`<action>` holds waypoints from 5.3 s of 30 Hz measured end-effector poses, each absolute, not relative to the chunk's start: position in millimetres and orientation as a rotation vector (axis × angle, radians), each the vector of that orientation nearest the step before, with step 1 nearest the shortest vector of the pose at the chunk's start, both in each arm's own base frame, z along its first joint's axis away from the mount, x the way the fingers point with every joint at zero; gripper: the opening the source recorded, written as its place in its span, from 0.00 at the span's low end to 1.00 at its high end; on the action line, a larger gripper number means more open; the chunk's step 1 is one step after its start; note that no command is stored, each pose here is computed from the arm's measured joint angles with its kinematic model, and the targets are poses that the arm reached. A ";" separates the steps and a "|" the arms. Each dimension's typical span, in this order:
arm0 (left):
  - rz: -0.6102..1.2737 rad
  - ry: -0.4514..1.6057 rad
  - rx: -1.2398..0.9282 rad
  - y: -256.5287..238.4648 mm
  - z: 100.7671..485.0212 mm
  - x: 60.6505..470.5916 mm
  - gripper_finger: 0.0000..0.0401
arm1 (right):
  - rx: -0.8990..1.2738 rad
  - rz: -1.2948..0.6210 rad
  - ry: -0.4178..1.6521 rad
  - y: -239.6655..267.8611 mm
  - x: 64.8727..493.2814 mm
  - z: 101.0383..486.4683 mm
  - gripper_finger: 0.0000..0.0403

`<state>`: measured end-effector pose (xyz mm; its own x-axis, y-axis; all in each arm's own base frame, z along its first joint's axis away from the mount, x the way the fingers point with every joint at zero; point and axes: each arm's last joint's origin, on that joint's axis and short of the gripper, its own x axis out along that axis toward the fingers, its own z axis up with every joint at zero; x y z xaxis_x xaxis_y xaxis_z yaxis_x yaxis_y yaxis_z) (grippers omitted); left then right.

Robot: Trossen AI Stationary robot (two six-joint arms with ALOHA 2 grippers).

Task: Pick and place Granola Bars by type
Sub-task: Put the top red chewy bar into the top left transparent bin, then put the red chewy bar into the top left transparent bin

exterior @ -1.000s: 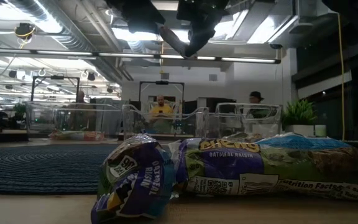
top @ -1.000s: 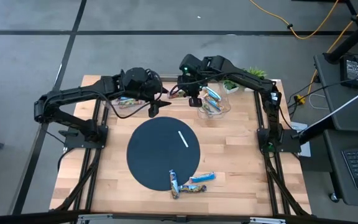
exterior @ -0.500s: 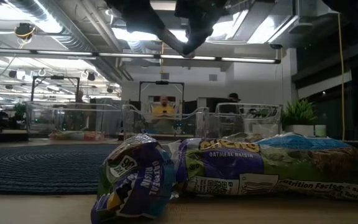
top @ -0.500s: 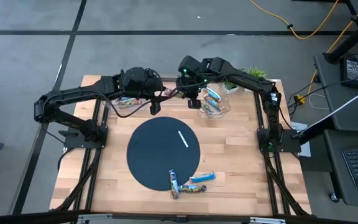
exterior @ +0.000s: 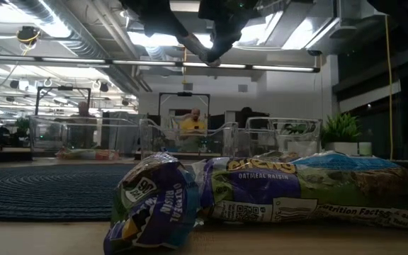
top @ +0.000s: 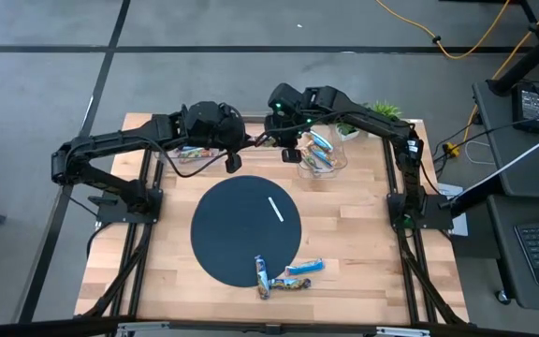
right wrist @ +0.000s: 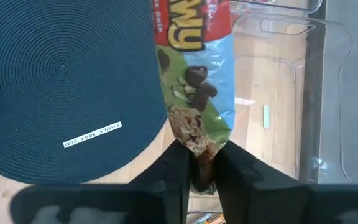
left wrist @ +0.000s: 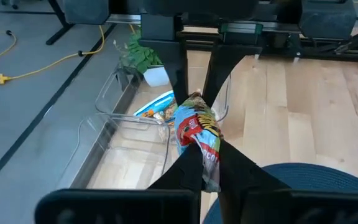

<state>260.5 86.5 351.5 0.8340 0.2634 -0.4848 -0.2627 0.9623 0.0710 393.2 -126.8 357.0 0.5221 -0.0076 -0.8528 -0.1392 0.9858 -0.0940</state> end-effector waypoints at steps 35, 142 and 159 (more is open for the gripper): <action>0.540 0.515 -0.035 65.6 412.6 169.8 0.03 | -0.049 -0.107 1.001 -135.9 290.3 447.6 0.18; 0.822 0.942 -0.458 173.6 252.7 91.7 0.41 | -0.017 -0.024 0.742 -74.7 204.2 384.8 0.12; 0.682 0.622 -0.320 107.1 334.3 85.7 0.37 | -0.213 0.305 0.857 -3.6 210.7 375.5 0.12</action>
<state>85.7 107.1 334.3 0.6069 0.4862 -0.6287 -0.6702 0.7383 -0.0761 210.7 -3.6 375.5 0.6158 0.1775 -0.7677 -0.3469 0.9358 -0.0619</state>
